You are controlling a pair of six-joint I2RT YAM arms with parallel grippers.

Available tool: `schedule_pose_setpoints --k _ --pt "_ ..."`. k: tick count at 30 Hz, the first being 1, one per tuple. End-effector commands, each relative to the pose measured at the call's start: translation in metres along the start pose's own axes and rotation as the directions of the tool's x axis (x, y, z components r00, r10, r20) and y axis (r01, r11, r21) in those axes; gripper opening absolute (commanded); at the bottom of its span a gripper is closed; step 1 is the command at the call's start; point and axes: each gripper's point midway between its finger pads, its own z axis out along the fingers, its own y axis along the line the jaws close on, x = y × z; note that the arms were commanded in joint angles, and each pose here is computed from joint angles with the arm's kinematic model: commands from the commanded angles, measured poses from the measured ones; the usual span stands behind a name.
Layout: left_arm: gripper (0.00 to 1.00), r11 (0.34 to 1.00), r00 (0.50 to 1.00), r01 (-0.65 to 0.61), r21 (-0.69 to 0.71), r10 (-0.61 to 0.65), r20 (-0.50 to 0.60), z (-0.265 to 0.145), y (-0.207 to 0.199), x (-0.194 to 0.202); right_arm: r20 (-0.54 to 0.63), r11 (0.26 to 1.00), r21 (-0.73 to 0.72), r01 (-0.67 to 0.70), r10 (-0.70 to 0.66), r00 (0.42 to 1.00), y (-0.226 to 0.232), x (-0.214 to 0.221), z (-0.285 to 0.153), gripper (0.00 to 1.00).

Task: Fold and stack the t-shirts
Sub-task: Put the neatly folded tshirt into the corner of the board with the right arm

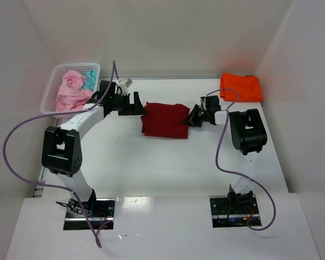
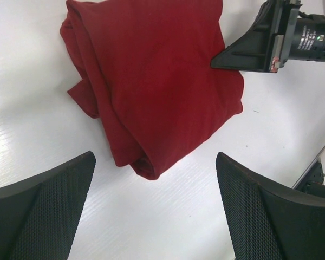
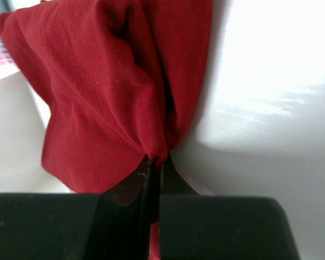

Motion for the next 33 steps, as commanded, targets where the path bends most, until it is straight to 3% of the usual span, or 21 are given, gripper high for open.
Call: schedule_pose_setpoints --k 1,8,25,33 --pt "1.00 0.997 0.996 -0.062 0.038 0.059 0.068 -0.021 -0.016 -0.018 0.044 0.988 0.143 0.064 -0.071 0.997 -0.006 -0.012 -0.014 0.00" --pt "1.00 0.996 0.991 -0.081 0.038 0.076 0.107 -0.034 -0.023 -0.028 0.095 0.964 0.187 0.186 -0.207 0.974 0.023 -0.060 -0.032 0.00" --pt "1.00 0.993 0.983 -0.114 0.026 0.109 0.147 -0.062 -0.017 -0.037 0.164 0.887 0.374 0.272 -0.351 0.922 0.015 -0.154 -0.076 0.00" --pt "1.00 0.993 0.982 -0.114 0.029 0.109 0.152 -0.067 -0.013 -0.040 0.206 0.814 0.479 0.329 -0.468 0.859 0.014 -0.225 -0.118 0.00"
